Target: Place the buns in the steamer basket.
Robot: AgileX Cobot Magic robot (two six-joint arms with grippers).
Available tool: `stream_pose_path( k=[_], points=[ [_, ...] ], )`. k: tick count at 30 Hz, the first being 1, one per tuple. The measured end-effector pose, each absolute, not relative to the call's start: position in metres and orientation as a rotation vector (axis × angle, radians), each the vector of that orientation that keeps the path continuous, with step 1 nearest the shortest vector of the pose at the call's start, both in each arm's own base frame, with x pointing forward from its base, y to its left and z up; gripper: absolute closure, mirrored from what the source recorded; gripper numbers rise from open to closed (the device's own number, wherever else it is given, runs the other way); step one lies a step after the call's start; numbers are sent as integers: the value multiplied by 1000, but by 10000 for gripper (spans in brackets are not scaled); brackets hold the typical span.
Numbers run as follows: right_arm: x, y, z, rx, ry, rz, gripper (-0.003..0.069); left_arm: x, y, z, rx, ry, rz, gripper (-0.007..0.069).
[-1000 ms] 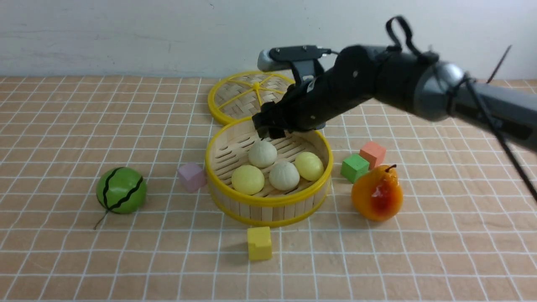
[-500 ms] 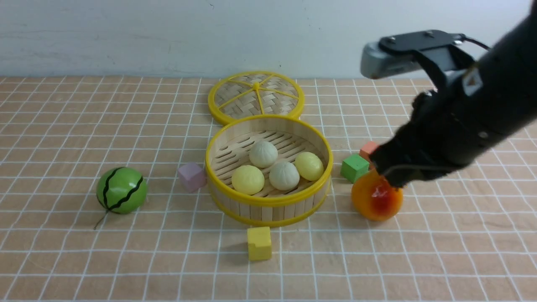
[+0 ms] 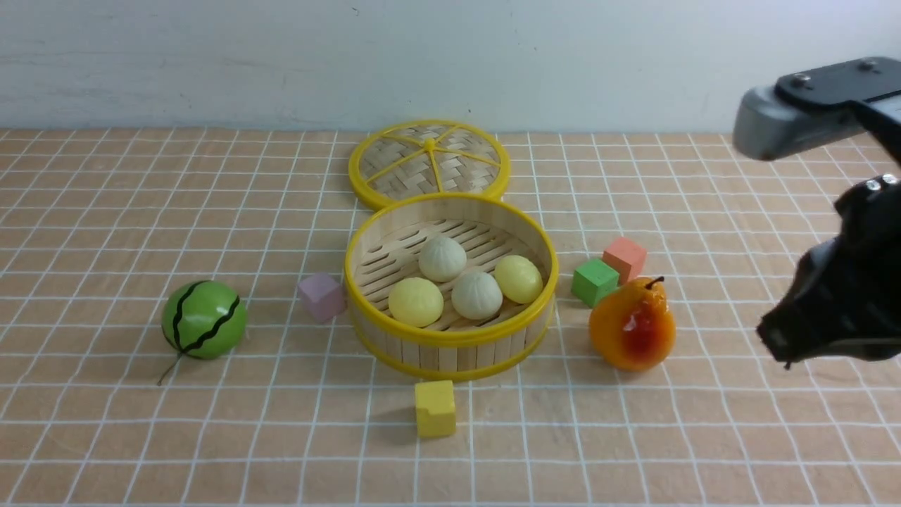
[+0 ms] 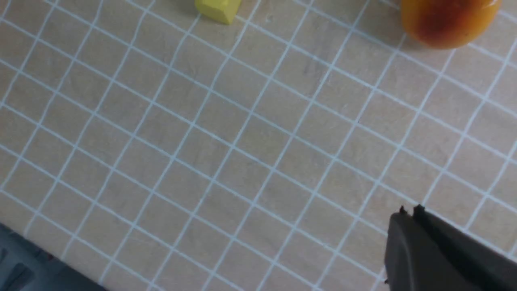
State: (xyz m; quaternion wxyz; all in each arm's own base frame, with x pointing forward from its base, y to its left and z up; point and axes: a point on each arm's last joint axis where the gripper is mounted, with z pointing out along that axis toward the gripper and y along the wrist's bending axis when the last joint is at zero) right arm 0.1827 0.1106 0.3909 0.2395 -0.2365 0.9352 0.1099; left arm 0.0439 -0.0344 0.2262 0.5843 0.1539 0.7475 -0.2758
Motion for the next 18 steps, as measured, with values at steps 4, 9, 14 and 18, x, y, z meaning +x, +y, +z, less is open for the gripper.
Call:
stream_pose_path(
  k=[4,9,14,18],
  points=[
    [150,67,392,-523,2309,238,678,44,-34,226,359,1745,-644,533],
    [98,26,326,-207,2015,217,678,44,-34,226,359,1745,-644,533],
    [63,9,239,-34,1874,134,678,44,-34,226,360,1745,-643,525],
    [54,6,188,0,1879,112,678,44,-34,226,360,1745,-643,523]
  ],
)
